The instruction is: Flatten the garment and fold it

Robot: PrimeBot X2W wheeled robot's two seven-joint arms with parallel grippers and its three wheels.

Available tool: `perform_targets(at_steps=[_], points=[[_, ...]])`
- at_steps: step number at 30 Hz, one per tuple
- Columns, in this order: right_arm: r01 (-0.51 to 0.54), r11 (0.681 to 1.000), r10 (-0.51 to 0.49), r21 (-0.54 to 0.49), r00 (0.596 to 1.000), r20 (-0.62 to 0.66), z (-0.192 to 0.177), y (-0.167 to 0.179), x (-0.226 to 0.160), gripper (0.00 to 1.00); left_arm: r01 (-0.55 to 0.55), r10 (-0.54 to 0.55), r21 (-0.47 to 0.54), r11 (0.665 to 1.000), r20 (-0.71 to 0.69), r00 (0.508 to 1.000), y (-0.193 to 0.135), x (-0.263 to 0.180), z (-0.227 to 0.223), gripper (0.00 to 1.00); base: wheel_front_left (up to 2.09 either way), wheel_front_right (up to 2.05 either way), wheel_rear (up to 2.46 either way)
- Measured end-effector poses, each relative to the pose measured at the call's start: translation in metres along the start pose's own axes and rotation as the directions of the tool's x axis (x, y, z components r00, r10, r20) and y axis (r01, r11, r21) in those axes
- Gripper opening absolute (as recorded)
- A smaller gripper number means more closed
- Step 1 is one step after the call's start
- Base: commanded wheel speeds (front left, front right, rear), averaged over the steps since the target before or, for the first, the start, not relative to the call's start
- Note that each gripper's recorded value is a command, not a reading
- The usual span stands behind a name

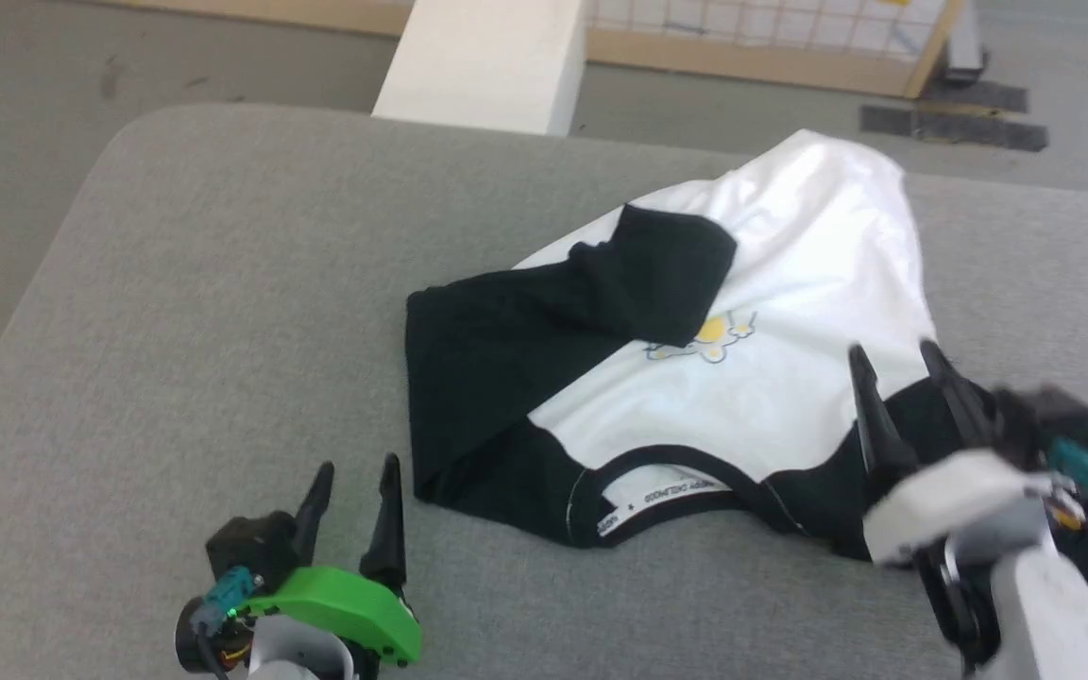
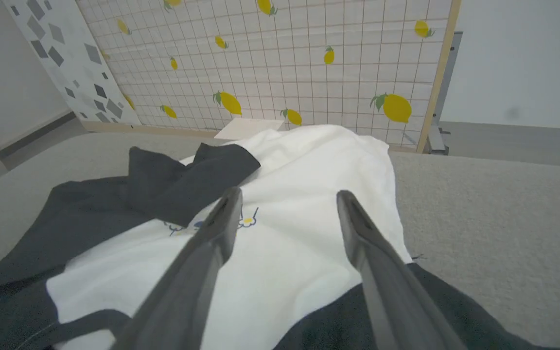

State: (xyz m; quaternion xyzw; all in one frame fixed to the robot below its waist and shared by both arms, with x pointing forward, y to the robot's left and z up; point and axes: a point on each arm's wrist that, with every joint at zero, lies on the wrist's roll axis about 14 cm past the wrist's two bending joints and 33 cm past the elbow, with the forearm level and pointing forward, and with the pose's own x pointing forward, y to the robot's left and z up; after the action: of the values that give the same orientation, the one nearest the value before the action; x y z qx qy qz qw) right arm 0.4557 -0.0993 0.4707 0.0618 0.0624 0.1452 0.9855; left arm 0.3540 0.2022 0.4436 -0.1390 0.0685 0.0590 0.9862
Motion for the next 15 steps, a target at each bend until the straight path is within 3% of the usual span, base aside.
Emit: perform_targets(at_steps=[5,9,15], points=[[0.093,0.996,-0.092,-0.012,0.994,0.061,0.014,-0.019,-0.053,1.00,0.091,-0.089,0.035,0.995,-0.068,0.994,-0.020,-0.005,-0.010,1.00,0.00,0.00,0.00],[0.144,0.989,-0.145,0.023,0.989,0.016,0.001,-0.028,-0.091,1.00,0.136,-0.128,0.048,0.990,-0.150,0.980,-0.033,-0.004,-0.026,1.00,0.00,0.00,0.00],[0.195,0.979,-0.197,0.061,0.980,0.030,0.006,-0.040,-0.111,1.00,0.055,-0.038,0.047,0.997,-0.306,0.951,-0.025,0.001,-0.059,1.00,0.00,0.00,0.00]])
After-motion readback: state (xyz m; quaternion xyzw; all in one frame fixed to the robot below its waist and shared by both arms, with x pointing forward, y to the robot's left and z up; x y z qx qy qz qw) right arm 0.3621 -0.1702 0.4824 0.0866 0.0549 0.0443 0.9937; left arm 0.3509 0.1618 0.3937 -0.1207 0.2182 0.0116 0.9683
